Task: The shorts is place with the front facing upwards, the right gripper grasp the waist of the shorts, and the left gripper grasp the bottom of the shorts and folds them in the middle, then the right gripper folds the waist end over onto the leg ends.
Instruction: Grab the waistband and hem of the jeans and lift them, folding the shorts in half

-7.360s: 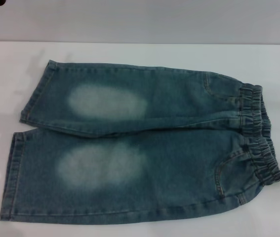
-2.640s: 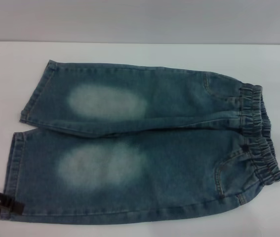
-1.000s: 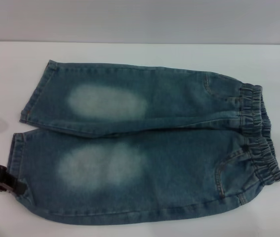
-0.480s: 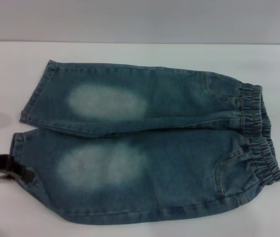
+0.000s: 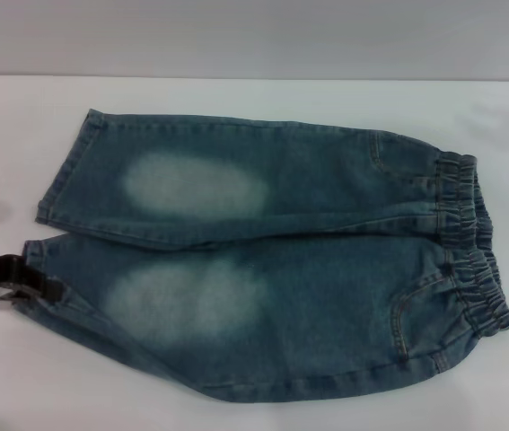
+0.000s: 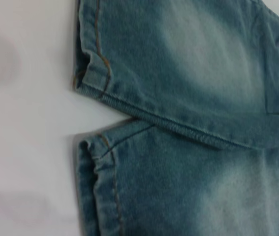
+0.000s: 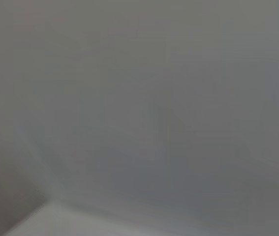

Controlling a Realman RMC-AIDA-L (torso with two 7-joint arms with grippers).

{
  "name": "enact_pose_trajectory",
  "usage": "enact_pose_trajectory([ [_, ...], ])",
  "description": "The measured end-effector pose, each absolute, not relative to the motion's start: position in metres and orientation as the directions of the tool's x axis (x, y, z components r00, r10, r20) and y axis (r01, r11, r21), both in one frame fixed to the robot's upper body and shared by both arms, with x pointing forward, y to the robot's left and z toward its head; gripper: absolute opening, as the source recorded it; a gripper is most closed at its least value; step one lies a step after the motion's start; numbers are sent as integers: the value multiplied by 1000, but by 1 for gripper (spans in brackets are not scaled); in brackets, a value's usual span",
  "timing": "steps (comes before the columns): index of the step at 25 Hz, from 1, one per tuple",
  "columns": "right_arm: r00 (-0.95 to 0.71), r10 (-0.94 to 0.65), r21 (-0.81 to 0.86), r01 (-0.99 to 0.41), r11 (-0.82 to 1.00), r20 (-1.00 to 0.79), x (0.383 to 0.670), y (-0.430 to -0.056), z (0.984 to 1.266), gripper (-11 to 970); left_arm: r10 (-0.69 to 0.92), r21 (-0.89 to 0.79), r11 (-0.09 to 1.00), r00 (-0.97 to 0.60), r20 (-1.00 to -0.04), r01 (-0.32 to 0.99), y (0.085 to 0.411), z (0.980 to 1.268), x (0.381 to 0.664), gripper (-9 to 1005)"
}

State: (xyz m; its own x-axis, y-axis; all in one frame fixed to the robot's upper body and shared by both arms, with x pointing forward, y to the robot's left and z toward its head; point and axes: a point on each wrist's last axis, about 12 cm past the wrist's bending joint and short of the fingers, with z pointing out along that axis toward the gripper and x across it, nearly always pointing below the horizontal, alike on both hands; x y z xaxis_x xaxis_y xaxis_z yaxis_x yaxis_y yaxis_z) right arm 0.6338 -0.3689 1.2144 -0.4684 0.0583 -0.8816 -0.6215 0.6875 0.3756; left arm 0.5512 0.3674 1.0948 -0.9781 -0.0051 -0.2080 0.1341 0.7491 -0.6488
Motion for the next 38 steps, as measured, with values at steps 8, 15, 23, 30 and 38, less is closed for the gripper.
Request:
enact_pose_trajectory([
  [8, -666, -235, 370, -634, 679, -708, 626, -356, 1212, 425, -13, -643, 754, -976, -217, 132, 365, 1094, 555, 62],
  [15, -716, -411, 386, -669, 635, -565, 619, -336, 1196, 425, -54, -643, 759, -975, -215, 99, 368, 1092, 555, 62],
  [23, -637, -670, 371, -769, 520, -382, 602, -301, 1176, 425, -70, -649, 756, -975, -211, 86, 366, 1090, 554, 62],
  [30, -621, -724, 356, -777, 519, -301, 595, -300, 1165, 425, -66, -651, 754, -976, -207, 87, 365, 1089, 553, 62],
  [38, -621, -759, 320, -772, 549, -195, 591, -300, 1152, 425, -68, -652, 753, -976, -209, 87, 365, 1088, 552, 62],
])
